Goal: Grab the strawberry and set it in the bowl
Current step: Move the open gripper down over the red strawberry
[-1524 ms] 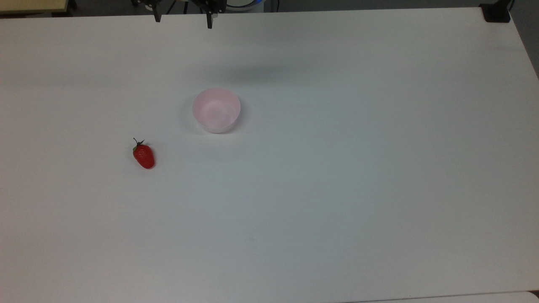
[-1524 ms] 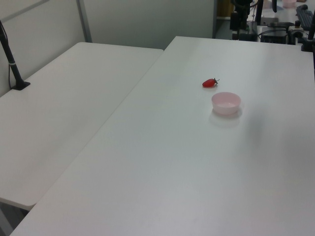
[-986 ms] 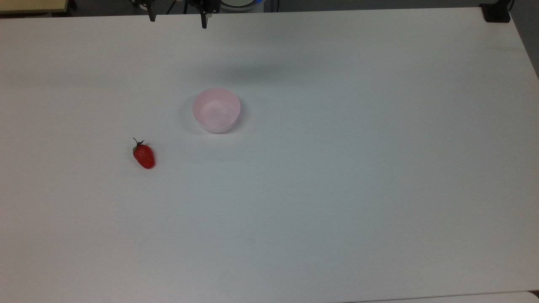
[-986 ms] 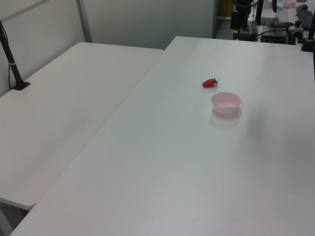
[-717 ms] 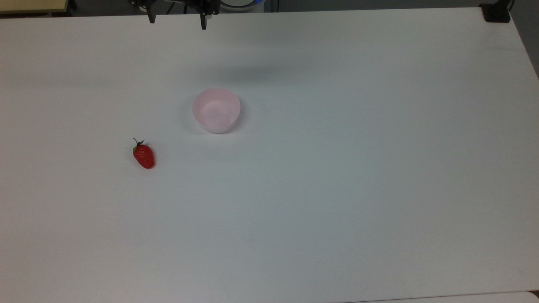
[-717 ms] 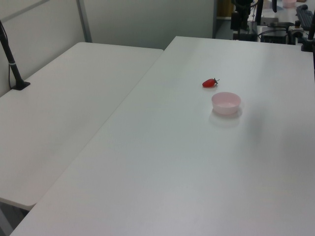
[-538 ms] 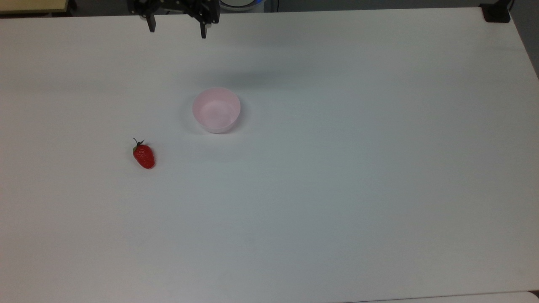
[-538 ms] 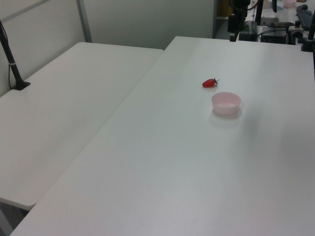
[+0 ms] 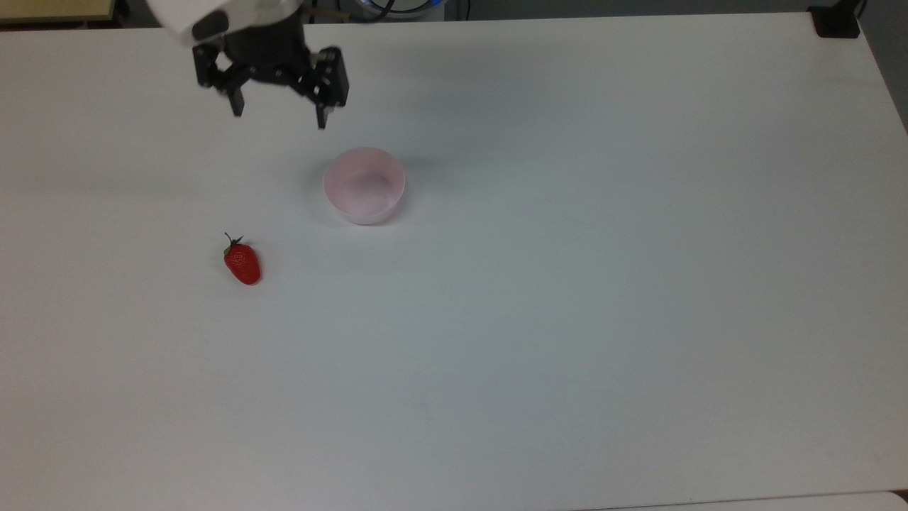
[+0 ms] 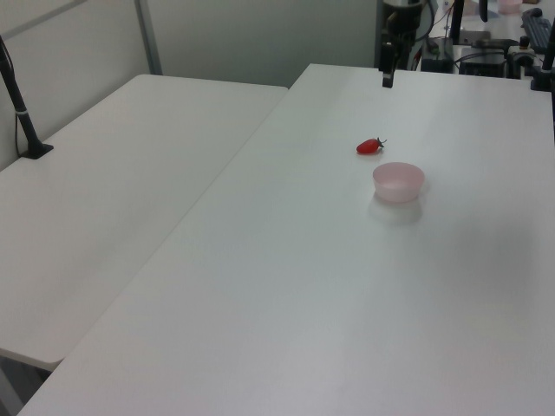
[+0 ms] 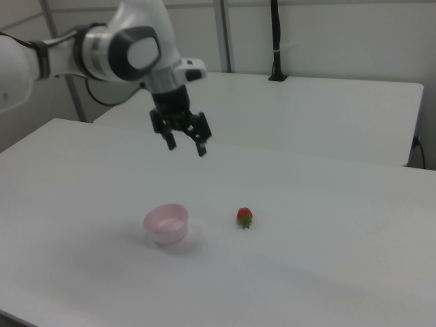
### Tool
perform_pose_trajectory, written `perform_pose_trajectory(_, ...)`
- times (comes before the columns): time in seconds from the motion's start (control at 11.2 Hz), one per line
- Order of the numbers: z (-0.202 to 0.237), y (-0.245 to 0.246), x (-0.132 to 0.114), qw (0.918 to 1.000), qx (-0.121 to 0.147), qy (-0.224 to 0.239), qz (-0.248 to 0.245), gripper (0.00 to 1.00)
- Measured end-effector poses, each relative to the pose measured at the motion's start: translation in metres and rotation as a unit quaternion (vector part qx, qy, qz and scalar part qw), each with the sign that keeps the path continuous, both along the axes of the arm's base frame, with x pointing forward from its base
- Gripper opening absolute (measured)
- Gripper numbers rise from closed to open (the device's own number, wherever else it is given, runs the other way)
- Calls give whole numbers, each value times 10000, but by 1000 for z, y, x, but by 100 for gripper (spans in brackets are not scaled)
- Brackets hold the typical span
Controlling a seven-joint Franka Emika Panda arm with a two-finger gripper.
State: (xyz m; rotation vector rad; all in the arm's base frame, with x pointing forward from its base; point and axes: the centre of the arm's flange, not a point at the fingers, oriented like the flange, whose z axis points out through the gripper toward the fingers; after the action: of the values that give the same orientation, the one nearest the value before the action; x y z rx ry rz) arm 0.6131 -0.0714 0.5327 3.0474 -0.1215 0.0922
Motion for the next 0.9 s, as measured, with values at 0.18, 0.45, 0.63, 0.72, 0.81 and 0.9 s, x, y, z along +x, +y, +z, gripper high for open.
perform_pose_trajectory(0.18,-35,-23,21,9999,-37,52,136,100)
perform_pose_trajectory(0.45,-89,-65,43,9953,-56,413,877,100)
perform_pose_trajectory(0.63,-118,-84,51,9911,-72,466,1246,100)
perform_pose_trajectory(0.72,-131,-91,53,9886,-70,512,1411,99)
perform_pose_trajectory(0.81,-145,-94,57,9866,-77,524,1543,97)
perform_pose_trajectory(0.9,-158,-95,60,9854,-81,532,1616,96)
